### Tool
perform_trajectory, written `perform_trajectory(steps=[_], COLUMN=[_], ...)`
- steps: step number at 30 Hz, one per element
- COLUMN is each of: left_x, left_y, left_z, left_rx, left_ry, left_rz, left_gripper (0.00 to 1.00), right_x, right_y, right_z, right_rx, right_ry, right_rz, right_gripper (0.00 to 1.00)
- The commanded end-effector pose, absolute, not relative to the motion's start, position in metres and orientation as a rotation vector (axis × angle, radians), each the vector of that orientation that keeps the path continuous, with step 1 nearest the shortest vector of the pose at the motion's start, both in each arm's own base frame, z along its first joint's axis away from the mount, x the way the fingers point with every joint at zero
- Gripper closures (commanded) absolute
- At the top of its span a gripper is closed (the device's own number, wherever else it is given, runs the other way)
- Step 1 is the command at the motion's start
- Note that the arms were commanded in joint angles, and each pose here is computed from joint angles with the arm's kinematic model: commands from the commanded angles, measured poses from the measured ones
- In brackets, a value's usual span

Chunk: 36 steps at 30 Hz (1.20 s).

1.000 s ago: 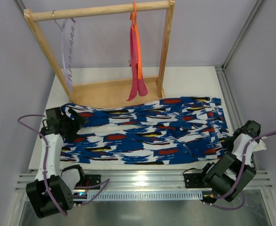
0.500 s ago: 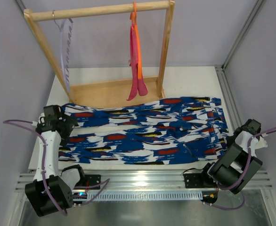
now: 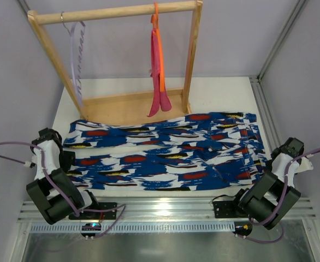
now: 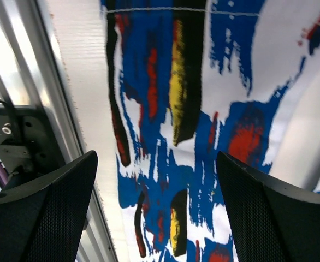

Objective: Place the trousers on the hanger
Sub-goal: Fold the trousers

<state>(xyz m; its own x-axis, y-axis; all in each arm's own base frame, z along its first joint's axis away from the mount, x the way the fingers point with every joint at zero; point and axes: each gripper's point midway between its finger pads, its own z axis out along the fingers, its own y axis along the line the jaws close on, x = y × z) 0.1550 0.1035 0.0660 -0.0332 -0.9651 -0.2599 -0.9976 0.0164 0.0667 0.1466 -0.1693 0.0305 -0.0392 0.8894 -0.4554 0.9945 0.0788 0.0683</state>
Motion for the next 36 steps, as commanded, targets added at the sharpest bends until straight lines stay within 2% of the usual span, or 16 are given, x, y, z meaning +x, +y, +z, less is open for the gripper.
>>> perform_trajectory(steps=[1, 8, 15, 19, 23, 26, 27, 29, 30, 32, 33, 36], left_x=[0.13, 0.109, 0.13, 0.117, 0.122, 0.123, 0.123, 0.126, 0.125, 0.128, 0.13, 0.136], left_y=[0.115, 0.138, 0.166, 0.176, 0.173, 0.169, 0.168, 0.167, 0.166, 0.168, 0.168, 0.168], left_z=[0.065, 0.048, 0.027, 0.028, 0.014, 0.004, 0.001, -0.002, -0.002, 0.0, 0.001, 0.004], left_rx=[-2.18, -2.302, -2.241, -2.246, -2.279, -2.301, -2.301, -2.303, -2.299, -2.297, -2.293, -2.279], left_ry=[2.073, 1.966, 1.871, 1.782, 1.767, 1.779, 1.798, 1.808, 1.814, 1.812, 1.817, 1.82], left_rz=[0.493, 0.63, 0.432, 0.543, 0.496, 0.472, 0.469, 0.452, 0.451, 0.443, 0.423, 0.389], left_gripper=[0.12, 0.16, 0.11, 0.14, 0.19, 0.28, 0.4, 0.56, 0.76, 0.9, 1.0, 1.0], right_x=[0.155, 0.165, 0.169, 0.168, 0.166, 0.162, 0.159, 0.158, 0.156, 0.154, 0.152, 0.145], right_y=[-0.179, -0.174, -0.162, -0.162, -0.161, -0.157, -0.154, -0.153, -0.15, -0.151, -0.151, -0.147], right_z=[0.053, 0.061, 0.059, 0.059, 0.059, 0.057, 0.056, 0.057, 0.057, 0.06, 0.059, 0.056], right_rx=[1.831, 1.803, 1.785, 1.791, 1.789, 1.801, 1.812, 1.815, 1.827, 1.841, 1.853, 1.889], right_ry=[1.925, 1.96, 1.929, 1.925, 1.926, 1.943, 1.959, 1.964, 1.976, 1.978, 1.986, 1.992], right_rz=[-0.381, -0.303, -0.215, -0.217, -0.218, -0.222, -0.22, -0.22, -0.219, -0.236, -0.239, -0.258], right_gripper=[0.63, 0.61, 0.61, 0.61, 0.61, 0.61, 0.61, 0.6, 0.59, 0.54, 0.54, 0.52])
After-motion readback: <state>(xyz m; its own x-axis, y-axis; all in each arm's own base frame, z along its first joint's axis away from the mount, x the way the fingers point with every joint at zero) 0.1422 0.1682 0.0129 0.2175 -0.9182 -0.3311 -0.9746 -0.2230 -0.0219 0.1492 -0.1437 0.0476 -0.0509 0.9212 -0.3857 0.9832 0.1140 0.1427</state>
